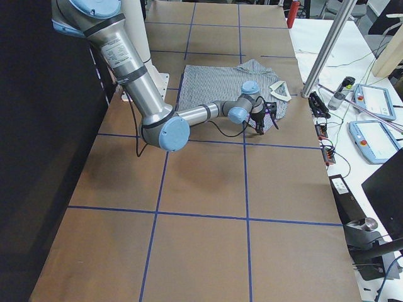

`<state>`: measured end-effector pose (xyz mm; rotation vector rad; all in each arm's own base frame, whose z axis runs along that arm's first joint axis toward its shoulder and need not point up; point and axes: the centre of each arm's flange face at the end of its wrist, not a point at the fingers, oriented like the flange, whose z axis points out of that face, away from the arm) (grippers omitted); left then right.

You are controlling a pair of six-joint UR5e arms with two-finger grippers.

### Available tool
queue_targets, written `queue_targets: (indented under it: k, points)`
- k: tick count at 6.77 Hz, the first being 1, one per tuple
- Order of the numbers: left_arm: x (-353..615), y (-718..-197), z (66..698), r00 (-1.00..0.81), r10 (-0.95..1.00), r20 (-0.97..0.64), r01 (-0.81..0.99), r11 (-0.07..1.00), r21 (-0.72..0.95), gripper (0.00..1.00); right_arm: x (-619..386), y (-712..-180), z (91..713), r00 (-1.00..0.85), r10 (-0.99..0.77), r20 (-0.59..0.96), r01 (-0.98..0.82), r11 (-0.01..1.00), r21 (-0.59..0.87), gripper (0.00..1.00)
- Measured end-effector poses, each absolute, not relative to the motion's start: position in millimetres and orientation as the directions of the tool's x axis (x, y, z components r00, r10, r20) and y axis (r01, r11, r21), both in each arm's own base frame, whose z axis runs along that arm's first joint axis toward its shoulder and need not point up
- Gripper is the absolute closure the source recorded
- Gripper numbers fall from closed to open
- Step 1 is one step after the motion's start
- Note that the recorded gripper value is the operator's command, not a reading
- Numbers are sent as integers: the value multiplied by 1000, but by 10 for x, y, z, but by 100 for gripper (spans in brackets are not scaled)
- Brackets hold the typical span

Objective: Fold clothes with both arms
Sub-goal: 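Move the right gripper toward the shirt's shoulder nearest it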

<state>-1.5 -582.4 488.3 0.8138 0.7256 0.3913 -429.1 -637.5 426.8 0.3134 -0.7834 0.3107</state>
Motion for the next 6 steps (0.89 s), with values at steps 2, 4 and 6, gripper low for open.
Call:
queue_targets:
  k: [2,4,6]
  points:
    - [-15,-5824,4886,697,573,-432,-46,636,770,0,-4295,-6379,4292,671,157,725,-384,910,158,47]
    - [-15,-5823,4883,696,574,-431,-46,635,771,0,-4300,-6384,4322,674,160,721,-383,910,156,95]
    - [-16,-5818,4885,696,574,-430,-46,634,772,0,-4301,-6388,4325,674,163,721,-385,910,155,100]
